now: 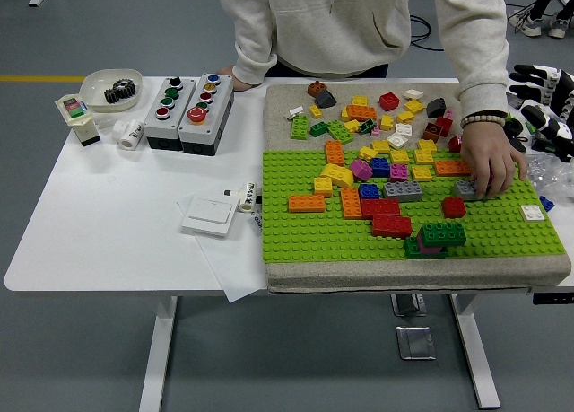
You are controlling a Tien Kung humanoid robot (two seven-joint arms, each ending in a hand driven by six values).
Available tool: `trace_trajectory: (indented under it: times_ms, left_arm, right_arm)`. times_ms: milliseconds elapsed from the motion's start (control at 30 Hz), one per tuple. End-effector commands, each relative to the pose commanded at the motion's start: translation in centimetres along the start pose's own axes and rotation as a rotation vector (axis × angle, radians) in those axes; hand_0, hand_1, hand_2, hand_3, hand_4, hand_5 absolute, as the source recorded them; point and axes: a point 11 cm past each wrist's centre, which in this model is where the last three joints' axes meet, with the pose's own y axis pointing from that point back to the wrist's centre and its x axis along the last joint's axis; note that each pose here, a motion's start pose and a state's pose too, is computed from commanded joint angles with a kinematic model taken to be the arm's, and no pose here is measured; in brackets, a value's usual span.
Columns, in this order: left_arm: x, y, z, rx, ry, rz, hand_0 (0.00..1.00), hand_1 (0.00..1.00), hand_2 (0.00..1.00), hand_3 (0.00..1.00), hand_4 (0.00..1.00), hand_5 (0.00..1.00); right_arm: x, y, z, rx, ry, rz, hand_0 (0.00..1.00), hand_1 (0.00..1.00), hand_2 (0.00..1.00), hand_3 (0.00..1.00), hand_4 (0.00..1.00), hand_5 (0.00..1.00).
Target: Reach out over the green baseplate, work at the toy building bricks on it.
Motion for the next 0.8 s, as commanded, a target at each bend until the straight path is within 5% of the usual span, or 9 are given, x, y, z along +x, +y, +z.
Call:
trace_trajectory:
  times_ms: [800]
  left_arm:
    - [0.39,-0.05,-0.11,0.003,-0.016,0.007,0.633,0.730,0.716,0.562,0.599,0.610]
  right_arm:
    - [0.41,0.21,0.59,-0.023,0.012,0.018,0.834,0.778,0.793,0.826,0.968,0.656]
